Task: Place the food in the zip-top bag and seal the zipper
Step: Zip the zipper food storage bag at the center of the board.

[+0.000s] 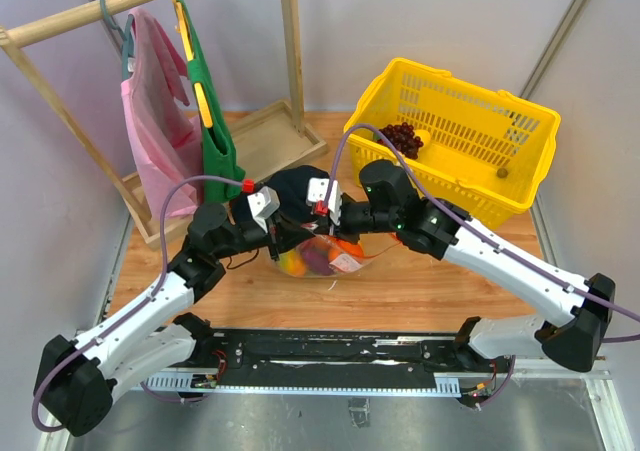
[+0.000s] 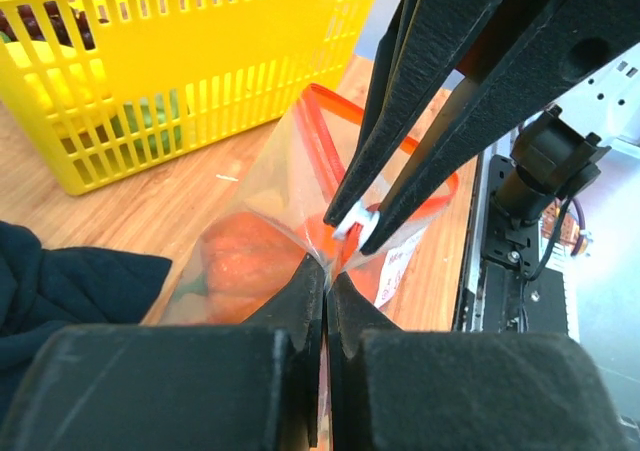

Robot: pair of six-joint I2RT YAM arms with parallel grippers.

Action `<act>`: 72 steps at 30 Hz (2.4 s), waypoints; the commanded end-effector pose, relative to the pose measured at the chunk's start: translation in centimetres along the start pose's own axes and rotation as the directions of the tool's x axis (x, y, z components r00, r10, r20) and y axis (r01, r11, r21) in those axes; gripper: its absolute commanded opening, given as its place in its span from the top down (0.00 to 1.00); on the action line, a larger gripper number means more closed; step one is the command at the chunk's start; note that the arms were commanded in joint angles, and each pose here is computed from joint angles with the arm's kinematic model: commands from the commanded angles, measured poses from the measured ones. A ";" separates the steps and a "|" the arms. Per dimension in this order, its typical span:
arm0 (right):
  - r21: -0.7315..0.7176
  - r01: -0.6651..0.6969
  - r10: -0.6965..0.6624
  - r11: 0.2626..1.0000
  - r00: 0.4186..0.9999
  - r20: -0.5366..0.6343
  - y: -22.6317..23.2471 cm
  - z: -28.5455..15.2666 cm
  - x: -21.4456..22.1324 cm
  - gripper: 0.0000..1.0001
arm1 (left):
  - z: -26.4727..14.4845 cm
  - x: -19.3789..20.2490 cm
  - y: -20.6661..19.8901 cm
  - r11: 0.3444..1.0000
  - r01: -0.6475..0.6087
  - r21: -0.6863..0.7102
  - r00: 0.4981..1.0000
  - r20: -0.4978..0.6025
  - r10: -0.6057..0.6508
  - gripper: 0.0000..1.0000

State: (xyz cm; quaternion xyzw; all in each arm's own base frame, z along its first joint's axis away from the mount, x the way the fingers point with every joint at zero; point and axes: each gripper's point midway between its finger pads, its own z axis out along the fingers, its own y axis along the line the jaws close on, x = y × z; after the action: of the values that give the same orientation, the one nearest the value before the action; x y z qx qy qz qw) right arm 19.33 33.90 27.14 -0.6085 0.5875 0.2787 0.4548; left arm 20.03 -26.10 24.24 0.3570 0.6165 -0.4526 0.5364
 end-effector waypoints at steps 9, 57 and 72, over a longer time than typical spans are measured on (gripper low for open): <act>0.125 0.002 0.031 0.992 0.966 -0.257 -0.8 -3.7 5.4 0.99 | -0.9 -3.4 0.7 0.994 -0.051 -0.095 0.990 0.129 0.063 1.00; 0.197 -0.031 0.072 0.980 0.976 -0.205 -1.9 -6.6 6.4 0.99 | -1.3 -5.2 0.3 0.979 -0.180 -0.099 0.983 0.021 0.183 0.25; 0.146 -0.067 0.087 0.987 0.986 -0.140 -0.9 -5.7 5.6 0.99 | 4.0 -1.2 0.3 0.942 -0.319 0.104 0.923 -0.190 0.334 0.32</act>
State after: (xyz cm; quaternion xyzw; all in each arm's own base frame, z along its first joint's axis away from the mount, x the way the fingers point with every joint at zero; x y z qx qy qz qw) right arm 19.76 25.58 23.92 -0.5807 0.6708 0.1874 0.4214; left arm 22.44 -28.55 25.41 0.4788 0.6082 -0.3390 0.5348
